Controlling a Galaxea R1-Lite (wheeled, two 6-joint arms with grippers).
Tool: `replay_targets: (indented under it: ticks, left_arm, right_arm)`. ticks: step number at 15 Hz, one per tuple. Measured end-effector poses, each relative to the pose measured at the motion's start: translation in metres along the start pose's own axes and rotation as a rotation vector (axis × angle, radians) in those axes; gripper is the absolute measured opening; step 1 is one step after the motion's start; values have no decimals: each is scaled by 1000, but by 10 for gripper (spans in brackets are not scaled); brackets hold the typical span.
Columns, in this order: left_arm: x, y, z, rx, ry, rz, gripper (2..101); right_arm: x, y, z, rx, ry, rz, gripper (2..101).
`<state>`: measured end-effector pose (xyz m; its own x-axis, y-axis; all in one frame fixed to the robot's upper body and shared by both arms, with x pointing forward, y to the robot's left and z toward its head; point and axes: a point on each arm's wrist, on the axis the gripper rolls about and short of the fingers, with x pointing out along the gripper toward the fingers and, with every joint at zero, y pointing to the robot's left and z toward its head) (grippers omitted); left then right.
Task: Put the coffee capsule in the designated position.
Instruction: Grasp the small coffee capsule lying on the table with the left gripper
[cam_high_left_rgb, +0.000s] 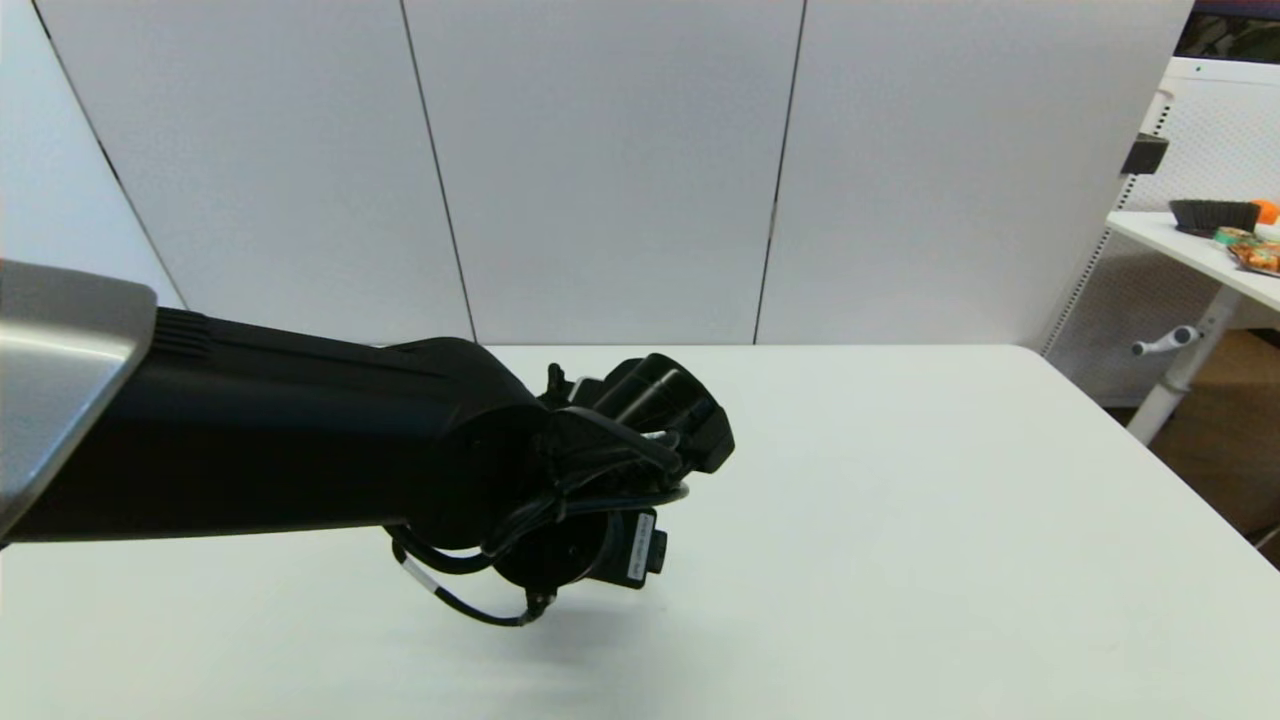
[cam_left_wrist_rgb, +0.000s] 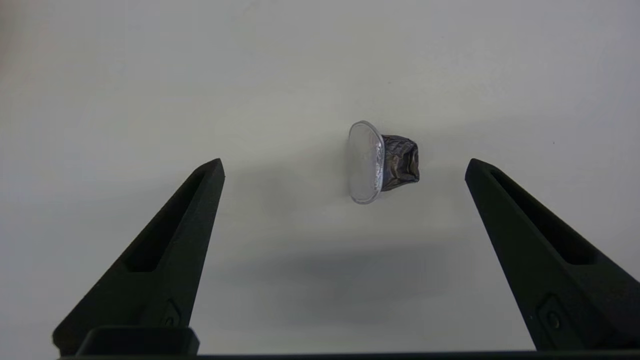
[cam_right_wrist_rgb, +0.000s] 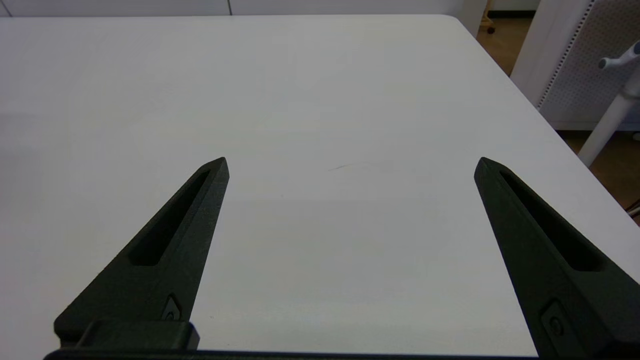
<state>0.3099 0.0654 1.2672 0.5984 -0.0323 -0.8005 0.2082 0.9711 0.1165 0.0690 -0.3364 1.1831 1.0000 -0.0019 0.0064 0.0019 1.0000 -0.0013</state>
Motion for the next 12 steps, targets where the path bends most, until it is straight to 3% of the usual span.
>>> replay_targets:
  ticks: [12]
  left_arm:
    - [16,7,4,-56,75,-41,978]
  right_arm:
    - [0,0,0,0,0,0,974]
